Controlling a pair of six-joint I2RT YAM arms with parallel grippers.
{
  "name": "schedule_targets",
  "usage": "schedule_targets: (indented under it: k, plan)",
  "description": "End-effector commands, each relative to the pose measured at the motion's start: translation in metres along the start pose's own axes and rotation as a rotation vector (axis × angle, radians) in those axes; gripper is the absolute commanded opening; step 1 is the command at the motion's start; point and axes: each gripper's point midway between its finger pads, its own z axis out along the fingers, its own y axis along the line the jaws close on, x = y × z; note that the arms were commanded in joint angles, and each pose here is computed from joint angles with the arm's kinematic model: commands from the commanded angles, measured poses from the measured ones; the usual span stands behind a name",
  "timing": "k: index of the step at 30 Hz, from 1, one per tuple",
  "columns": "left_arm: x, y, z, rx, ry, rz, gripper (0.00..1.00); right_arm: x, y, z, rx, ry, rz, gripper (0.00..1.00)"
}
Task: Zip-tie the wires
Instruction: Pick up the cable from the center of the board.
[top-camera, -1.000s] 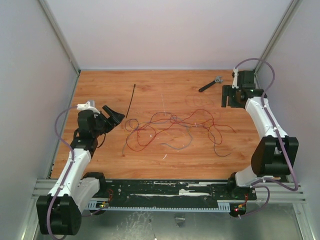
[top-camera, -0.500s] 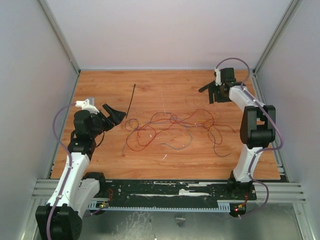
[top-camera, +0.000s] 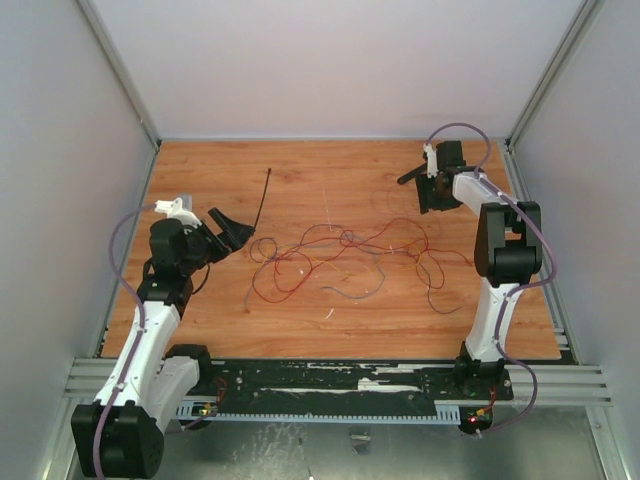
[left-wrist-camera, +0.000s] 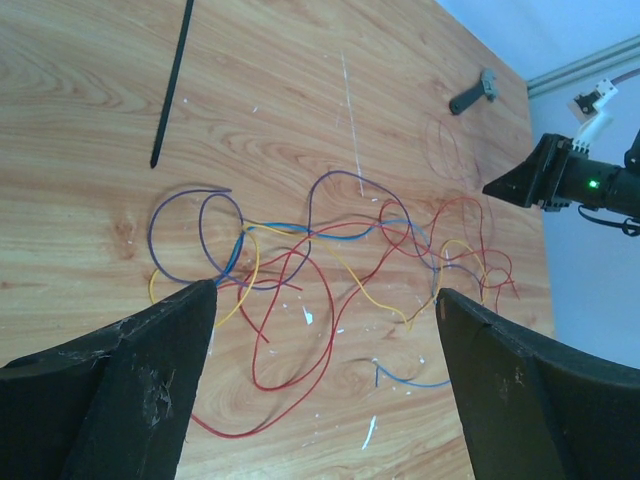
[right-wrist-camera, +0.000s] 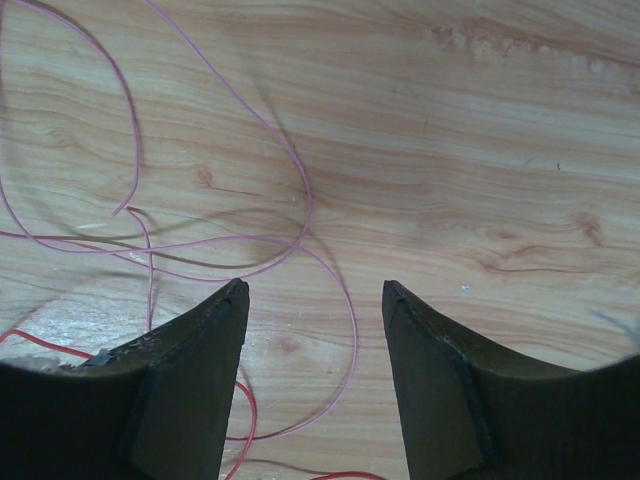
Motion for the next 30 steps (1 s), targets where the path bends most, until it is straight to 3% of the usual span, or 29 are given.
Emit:
schedule_targets:
  k: [1, 30]
  plan:
    - [-0.01, -0.009, 0.001, 0.038, -0.022, 0.028, 0.96, -0.011, -0.002, 0.005, 0.013, -0.029, -0.023, 0.57]
    - [-0.001, 0.001, 0.005, 0.018, -0.002, 0.024, 0.98, -0.028, -0.003, 0.001, 0.011, -0.045, -0.014, 0.55]
